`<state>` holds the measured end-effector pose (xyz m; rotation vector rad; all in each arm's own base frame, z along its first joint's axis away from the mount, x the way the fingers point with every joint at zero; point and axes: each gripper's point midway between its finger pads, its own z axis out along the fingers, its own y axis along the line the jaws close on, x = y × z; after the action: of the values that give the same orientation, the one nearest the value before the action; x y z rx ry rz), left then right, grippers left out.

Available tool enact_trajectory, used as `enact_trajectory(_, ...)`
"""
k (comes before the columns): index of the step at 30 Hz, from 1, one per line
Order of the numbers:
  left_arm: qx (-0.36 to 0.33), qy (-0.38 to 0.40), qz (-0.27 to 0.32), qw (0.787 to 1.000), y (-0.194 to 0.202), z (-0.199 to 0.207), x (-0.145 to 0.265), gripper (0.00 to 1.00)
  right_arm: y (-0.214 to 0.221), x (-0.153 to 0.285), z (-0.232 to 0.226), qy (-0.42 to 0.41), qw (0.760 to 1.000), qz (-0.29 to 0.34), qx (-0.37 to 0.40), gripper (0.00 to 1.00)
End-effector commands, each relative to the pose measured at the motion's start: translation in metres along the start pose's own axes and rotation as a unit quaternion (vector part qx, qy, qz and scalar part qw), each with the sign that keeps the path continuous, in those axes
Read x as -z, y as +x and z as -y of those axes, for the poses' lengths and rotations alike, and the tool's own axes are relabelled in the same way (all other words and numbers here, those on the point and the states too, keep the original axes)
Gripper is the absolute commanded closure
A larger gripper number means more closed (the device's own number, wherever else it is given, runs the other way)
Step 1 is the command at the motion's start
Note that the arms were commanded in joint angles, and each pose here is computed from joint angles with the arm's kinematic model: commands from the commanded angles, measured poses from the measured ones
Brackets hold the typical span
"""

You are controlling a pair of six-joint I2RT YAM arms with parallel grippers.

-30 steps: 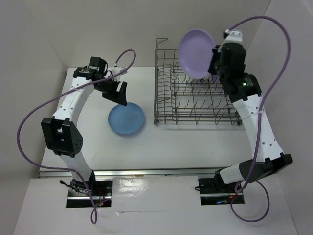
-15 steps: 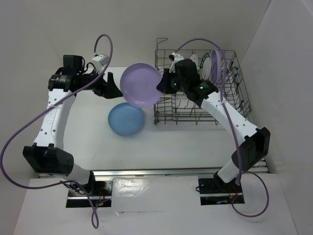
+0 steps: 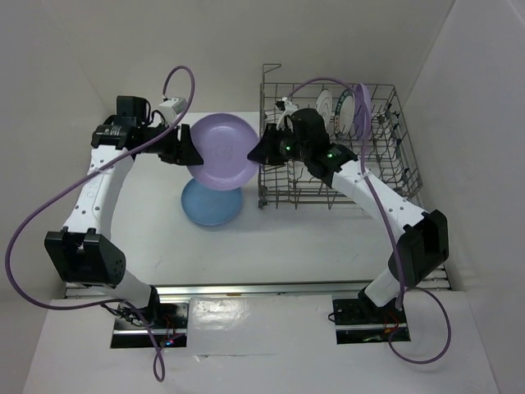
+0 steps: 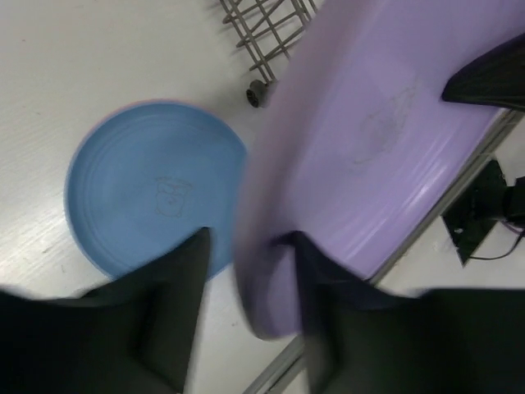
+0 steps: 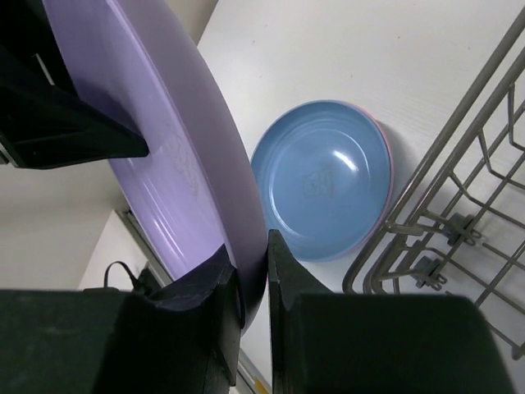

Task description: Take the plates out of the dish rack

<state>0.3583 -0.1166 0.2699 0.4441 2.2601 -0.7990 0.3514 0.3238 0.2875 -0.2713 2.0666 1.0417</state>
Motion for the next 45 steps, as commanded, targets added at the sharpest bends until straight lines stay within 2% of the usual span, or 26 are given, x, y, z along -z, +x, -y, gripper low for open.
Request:
enact_trajectory(1, -0.013, -0.003, 0.008, 1.000, -0.003, -0.001, 0.001, 0.56, -0.009, -0.004, -0.030, -0.070, 0.997, 0.022, -0.008, 1.00)
enact_trajectory(4, -0.003, 0.011, -0.004, 1.000, 0.003, 0.005, 0.002, 0.82, 0.005, -0.012, -0.033, -0.085, 0.996, -0.004, -0.016, 1.00)
enact_trajectory(5, 0.002, 0.011, -0.009, 1.000, 0.006, 0.006, 0.003, 1.00, 0.007, -0.015, -0.030, -0.082, 0.996, -0.008, -0.018, 1.00)
enact_trajectory(10, 0.005, -0.003, -0.051, 0.999, 0.018, 0.001, 0.011, 1.00, 0.026, -0.024, -0.044, -0.080, 0.996, -0.045, -0.005, 0.99)
enact_trajectory(11, 0.013, -0.010, -0.064, 0.998, 0.024, -0.002, 0.017, 1.00, 0.029, -0.027, -0.040, -0.075, 0.996, -0.053, -0.001, 0.93)
enact_trajectory(12, 0.009, -0.016, -0.073, 0.997, 0.029, -0.008, 0.018, 1.00, 0.032, -0.030, -0.044, -0.076, 0.995, -0.060, 0.006, 0.79)
enact_trajectory(15, 0.016, -0.017, -0.091, 0.996, 0.043, -0.016, 0.018, 1.00, 0.033, -0.029, -0.038, -0.062, 0.996, -0.064, 0.014, 0.51)
enact_trajectory(16, 0.014, -0.021, -0.088, 0.996, 0.045, -0.020, 0.022, 1.00, 0.032, -0.028, -0.038, -0.057, 0.996, -0.063, 0.014, 0.44)
enact_trajectory(18, 0.017, -0.023, -0.093, 0.995, 0.051, -0.025, 0.022, 1.00, 0.030, -0.027, -0.030, -0.035, 0.997, -0.061, 0.025, 0.32)
enact_trajectory(22, 0.019, -0.032, -0.112, 0.993, 0.067, -0.035, 0.020, 1.00, 0.013, -0.018, -0.027, -0.005, 0.998, -0.037, 0.047, 0.22)
enact_trajectory(29, 0.050, -0.039, -0.146, 0.987, 0.093, -0.061, 0.013, 1.00, -0.014, 0.007, -0.017, 0.056, 0.995, -0.004, 0.079, 0.20)
enact_trajectory(34, 0.091, -0.036, -0.210, 0.973, 0.125, -0.092, -0.016, 1.00, -0.040, 0.035, -0.019, 0.074, 0.992, 0.040, 0.098, 0.20)
enact_trajectory(36, 0.101, -0.023, -0.208, 0.973, 0.124, -0.095, -0.025, 1.00, -0.047, 0.041, -0.015, 0.083, 0.990, 0.051, 0.103, 0.20)
enact_trajectory(42, 0.105, -0.036, -0.216, 0.970, 0.119, -0.107, -0.050, 1.00, -0.047, 0.051, -0.006, 0.105, 0.987, 0.052, 0.109, 0.19)
enact_trajectory(45, 0.104, -0.057, -0.243, 0.963, 0.130, -0.117, -0.061, 1.00, -0.039, 0.048, -0.002, 0.104, 0.988, 0.040, 0.108, 0.19)
